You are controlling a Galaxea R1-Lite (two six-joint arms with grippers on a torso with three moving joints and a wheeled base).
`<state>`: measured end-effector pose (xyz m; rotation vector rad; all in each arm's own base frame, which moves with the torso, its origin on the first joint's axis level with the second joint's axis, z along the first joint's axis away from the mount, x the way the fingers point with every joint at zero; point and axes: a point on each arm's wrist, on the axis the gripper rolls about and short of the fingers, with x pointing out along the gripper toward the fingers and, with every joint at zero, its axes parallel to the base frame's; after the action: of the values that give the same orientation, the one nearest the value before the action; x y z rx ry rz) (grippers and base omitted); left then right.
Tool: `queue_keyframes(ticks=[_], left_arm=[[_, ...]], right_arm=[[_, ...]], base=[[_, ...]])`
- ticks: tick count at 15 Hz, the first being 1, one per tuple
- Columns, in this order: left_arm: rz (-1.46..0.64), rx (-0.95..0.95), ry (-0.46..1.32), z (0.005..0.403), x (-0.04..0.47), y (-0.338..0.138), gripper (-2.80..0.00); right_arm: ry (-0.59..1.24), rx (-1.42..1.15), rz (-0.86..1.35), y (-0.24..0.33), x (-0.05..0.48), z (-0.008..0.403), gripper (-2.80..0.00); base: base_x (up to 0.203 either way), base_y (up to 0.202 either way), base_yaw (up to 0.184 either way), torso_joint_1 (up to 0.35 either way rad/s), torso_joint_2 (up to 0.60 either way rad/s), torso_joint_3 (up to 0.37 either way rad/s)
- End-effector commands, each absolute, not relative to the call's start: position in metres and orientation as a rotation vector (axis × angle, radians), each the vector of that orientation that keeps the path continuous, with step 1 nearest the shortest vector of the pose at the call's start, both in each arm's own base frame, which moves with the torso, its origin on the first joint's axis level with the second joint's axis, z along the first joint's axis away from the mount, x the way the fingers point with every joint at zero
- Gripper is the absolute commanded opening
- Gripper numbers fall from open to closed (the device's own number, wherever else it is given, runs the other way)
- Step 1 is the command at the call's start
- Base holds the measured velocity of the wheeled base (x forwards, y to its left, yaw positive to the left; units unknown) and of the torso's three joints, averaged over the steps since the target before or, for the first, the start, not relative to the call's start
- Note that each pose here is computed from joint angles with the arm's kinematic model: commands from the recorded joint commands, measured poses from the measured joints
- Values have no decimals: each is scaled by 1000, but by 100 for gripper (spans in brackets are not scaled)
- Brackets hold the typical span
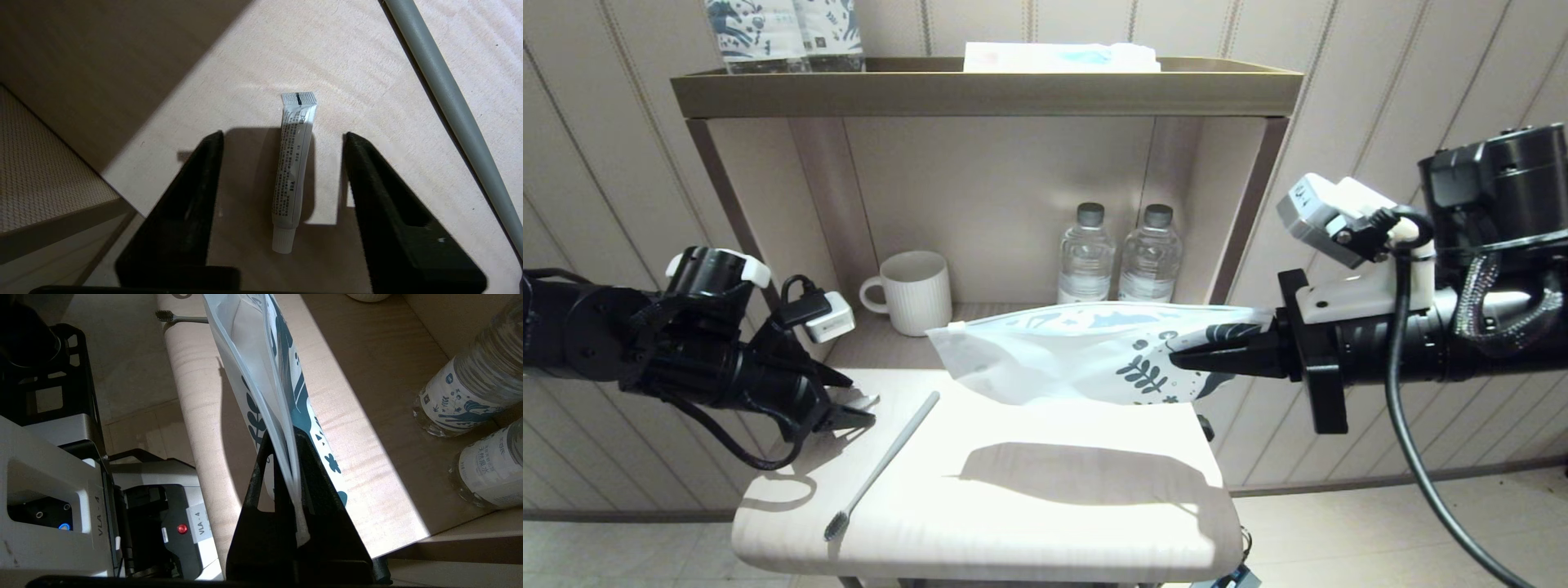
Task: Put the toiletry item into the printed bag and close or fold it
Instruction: Pick up the toothpaste, then place the toothpaste in the storage bag
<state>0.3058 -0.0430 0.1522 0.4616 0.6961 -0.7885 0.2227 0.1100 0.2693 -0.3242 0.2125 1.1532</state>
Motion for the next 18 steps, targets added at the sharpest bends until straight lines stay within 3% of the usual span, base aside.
queue_keyframes(ticks=[1,10,18], left_arm=[[-792,464,697,152,306,-43,-280],[-794,462,620,173,300,-43,-280],[-830,422,273,300,278,-57,-280]], right_arm=[[210,-325,1158,110,223,270,-280],[220,-322,1159,111,223,267,-280],[260,-323,1191,120,227,246,-280]], base=[[0,0,0,0,0,0],[0,0,0,0,0,0],[0,0,0,0,0,0]])
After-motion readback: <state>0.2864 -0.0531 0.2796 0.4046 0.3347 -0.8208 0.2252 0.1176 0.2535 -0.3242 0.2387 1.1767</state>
